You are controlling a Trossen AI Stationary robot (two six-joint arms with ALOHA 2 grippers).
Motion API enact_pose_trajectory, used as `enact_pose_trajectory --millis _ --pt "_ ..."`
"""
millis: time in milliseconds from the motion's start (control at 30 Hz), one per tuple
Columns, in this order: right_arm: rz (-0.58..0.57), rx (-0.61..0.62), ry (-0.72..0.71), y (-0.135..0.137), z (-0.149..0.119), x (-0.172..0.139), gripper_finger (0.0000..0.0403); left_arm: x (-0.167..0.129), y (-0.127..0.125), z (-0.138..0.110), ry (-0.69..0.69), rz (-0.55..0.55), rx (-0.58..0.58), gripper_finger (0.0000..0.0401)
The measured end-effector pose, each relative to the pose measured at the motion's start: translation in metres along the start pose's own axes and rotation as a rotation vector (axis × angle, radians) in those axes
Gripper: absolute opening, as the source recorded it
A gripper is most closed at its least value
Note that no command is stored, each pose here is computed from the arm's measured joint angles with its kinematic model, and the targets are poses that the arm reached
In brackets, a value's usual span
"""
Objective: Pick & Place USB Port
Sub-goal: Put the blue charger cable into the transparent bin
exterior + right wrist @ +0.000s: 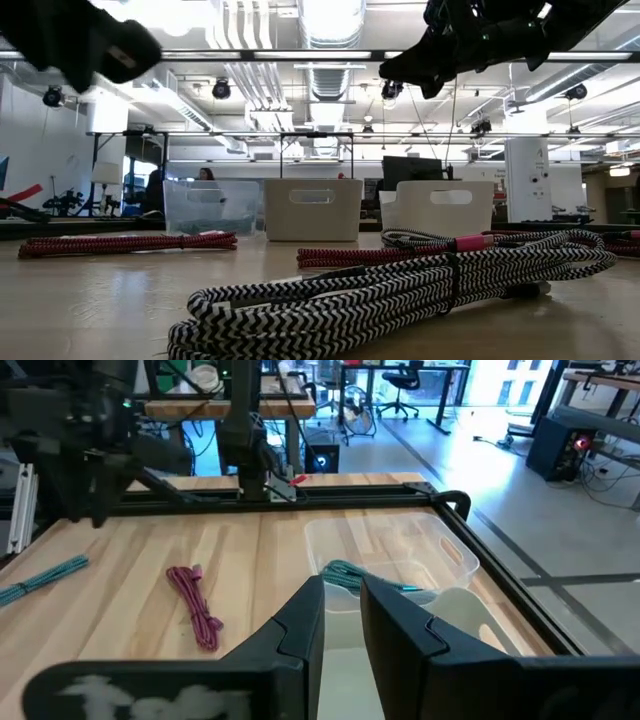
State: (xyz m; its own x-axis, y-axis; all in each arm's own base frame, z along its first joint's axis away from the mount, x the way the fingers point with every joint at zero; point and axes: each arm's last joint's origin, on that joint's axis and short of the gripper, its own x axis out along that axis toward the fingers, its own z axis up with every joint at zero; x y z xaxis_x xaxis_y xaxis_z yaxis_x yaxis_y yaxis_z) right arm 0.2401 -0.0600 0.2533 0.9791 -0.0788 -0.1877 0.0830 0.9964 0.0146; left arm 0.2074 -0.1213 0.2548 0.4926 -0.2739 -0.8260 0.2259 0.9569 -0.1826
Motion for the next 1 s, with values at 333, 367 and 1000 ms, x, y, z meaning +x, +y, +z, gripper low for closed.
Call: enact_pose_trajectory --millis 333,367,1000 --pt "0.000 0.003 0.000 0.000 0.000 0.000 0.0063 0.023 -0.045 -0.004 -0.020 -0.126 0.023 0.0108" --pt "0.000 0.003 0.000 0.000 0.000 0.000 0.0063 0.027 -0.047 -0.004 -0.010 -0.141 0.027 0.0108" --pt "0.000 -0.005 0.000 0.000 0.000 0.000 0.0063 0.092 -0.079 -0.024 0.179 -0.252 0.102 0.0108"
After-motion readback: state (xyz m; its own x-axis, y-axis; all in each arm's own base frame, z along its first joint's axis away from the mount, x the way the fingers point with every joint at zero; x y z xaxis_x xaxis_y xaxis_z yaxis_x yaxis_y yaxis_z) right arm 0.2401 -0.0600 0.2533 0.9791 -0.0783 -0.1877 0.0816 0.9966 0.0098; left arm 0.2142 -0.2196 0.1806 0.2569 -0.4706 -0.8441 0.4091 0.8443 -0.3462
